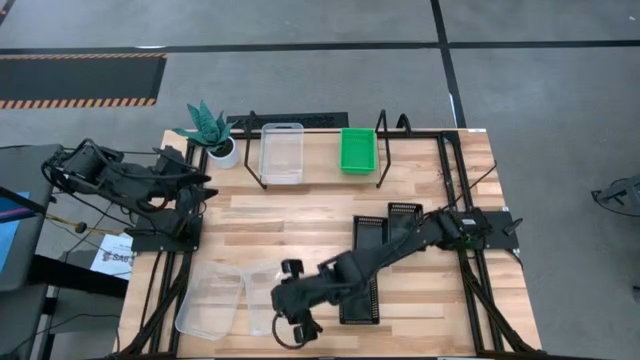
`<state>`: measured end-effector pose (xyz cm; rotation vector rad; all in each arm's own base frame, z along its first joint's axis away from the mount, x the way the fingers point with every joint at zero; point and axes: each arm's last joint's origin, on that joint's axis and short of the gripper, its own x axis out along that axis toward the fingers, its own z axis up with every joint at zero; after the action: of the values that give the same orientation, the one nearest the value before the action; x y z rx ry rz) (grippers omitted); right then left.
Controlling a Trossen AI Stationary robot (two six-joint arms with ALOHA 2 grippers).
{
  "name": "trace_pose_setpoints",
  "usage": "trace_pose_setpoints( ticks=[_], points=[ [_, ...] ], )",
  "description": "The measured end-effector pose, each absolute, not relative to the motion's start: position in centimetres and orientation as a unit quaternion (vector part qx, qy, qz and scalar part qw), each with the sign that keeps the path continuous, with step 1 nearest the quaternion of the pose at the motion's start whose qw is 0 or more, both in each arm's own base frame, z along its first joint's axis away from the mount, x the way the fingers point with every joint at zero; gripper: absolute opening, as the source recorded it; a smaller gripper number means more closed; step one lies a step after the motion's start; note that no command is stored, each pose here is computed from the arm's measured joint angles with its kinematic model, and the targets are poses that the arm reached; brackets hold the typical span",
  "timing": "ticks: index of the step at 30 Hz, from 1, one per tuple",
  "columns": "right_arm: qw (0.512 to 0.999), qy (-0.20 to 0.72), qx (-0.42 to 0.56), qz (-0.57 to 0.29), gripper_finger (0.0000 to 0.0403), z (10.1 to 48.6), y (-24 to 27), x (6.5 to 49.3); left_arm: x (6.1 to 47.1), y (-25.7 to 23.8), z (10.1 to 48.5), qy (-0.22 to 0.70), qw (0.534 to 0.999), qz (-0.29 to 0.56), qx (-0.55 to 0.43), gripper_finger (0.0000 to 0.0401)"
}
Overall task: Stack baskets on shelf by color
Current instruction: Stack the right transparent bin on top of the transparent bin on the shelf
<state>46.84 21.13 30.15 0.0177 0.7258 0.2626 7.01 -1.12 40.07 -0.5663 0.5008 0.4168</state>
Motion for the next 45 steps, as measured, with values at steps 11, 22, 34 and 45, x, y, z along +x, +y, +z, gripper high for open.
trace_pose_setpoints(
  ticks=[11, 22, 34, 45],
  points=[
    [0.885, 0.447, -0.095, 0.094, 0.0222, 26.8, 20.4, 46.4, 6.6, -1.0, 39.5, 0.262, 0.885, 0.233, -0.306, 0.0265],
    [0.909, 0.411, -0.064, 0.025, 0.0223, 27.5, 11.6, 50.0, 6.9, -1.1, 39.3, 0.267, 0.872, 0.25, -0.324, 0.0265],
    [0.9, 0.431, -0.054, 0.04, 0.0223, 24.4, 10.0, 50.5, 7.3, -1.2, 39.2, 0.269, 0.87, 0.255, -0.325, 0.0265],
    [0.894, 0.446, -0.028, 0.046, 0.0223, 20.8, 10.0, 51.6, 7.9, -1.4, 39.1, 0.277, 0.868, 0.259, -0.32, 0.0265]
  ],
)
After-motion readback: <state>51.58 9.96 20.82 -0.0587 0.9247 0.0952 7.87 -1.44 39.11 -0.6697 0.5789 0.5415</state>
